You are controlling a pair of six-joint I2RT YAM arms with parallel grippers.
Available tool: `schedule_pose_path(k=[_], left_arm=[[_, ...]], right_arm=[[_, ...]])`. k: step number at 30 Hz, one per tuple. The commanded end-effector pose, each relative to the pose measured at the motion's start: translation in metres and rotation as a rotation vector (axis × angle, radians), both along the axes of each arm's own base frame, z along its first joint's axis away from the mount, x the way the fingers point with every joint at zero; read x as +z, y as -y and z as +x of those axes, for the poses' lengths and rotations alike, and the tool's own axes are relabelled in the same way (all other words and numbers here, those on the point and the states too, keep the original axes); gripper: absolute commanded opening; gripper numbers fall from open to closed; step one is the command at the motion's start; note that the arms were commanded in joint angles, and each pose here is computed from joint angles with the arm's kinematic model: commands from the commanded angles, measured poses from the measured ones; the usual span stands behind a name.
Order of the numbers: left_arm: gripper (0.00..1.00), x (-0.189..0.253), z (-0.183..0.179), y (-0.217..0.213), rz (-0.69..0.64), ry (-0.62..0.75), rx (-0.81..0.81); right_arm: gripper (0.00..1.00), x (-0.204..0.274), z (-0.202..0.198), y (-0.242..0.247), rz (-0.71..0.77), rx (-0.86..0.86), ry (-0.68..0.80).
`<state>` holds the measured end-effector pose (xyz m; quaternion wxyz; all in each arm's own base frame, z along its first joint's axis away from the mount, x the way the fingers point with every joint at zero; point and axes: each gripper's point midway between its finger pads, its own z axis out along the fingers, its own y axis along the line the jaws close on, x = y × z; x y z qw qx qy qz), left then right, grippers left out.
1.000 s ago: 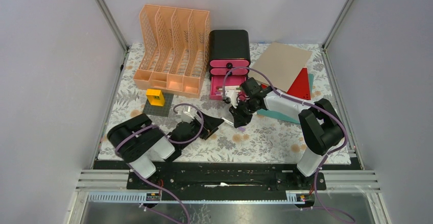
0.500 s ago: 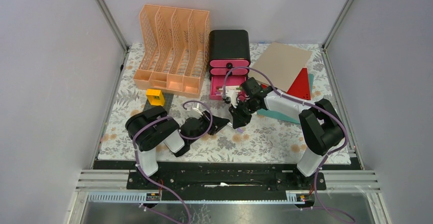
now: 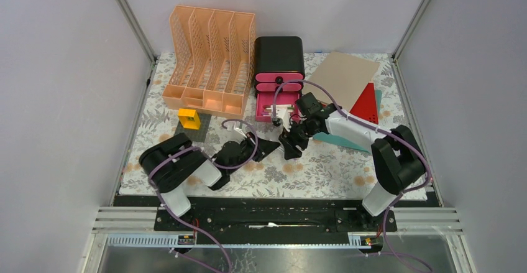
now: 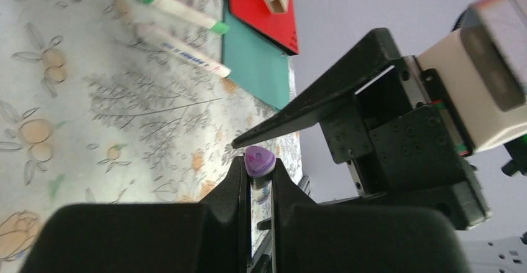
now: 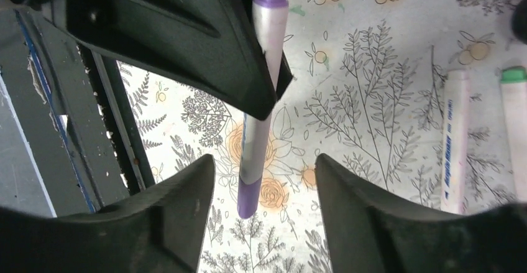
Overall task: Organize the desk
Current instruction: Pick up the stationery from the center of the board.
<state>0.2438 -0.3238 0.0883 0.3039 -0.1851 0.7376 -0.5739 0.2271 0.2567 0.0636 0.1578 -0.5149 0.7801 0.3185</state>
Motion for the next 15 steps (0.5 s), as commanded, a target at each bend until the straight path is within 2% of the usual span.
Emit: schedule_pose_path(k=[1,4,7,8,15], left_arm=[[0.00,0.024,0.003,-0.006,0.105,0.173,-0.009],[0.00,0.026,0.013,-0.013,0.277,0.256,0.001],[0.00,0.036,0.023,-0.021,0.450,0.343,-0.001],[0.00,0.047,0.031,-0.027,0.589,0.430,-0.014],[0.00,0.075,0.053,-0.030,0.832,0.584,-0.059]], right_arm=[[0.73,0.038,0.010,0.009,0.007,0.066,0.169],[0.84,0.049,0.009,0.019,-0.008,0.097,0.238],[0.87,0.061,0.013,0.028,-0.016,0.098,0.298],[0.89,0.070,0.017,0.037,-0.013,0.077,0.336],[0.90,0.081,0.028,0.056,-0.008,0.012,0.374]])
